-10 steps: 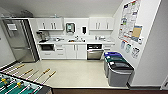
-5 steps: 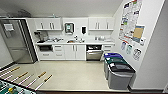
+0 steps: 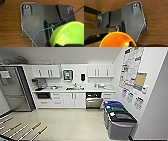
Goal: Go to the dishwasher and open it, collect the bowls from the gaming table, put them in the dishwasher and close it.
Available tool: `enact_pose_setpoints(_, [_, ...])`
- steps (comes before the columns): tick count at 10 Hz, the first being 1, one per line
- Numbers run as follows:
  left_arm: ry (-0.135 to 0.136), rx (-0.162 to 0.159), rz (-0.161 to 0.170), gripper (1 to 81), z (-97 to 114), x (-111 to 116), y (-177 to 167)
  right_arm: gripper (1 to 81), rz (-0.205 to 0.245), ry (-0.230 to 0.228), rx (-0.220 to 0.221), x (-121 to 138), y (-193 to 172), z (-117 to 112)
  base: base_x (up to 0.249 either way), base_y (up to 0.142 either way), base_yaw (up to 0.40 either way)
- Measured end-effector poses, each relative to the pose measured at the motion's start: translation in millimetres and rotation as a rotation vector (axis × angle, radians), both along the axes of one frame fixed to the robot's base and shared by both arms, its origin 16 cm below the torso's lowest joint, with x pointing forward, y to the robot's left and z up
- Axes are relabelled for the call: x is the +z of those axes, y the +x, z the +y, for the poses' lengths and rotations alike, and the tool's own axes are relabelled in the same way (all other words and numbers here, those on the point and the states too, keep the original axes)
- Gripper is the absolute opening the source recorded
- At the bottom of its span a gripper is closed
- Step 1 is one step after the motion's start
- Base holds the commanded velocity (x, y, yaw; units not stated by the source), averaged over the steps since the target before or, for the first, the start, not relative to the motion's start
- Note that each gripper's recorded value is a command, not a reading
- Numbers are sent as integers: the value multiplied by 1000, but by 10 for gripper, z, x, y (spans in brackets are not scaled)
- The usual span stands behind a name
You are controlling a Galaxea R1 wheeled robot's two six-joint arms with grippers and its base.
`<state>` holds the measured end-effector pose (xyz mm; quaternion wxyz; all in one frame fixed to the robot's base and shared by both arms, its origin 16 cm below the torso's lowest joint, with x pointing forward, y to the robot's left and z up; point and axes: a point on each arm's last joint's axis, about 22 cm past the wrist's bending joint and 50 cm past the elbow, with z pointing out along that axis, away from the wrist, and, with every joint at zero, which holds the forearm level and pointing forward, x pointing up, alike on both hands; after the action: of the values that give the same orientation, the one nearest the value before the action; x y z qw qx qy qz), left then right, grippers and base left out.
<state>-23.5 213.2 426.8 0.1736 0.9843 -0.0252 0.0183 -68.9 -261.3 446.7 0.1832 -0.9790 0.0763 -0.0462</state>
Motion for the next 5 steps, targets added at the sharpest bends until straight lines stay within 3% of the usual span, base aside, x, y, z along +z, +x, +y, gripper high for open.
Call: enact_pose_setpoints(5, [0,0,3,10,2,0,-21,10,2,1,1,0,-16,5,161,0,0])
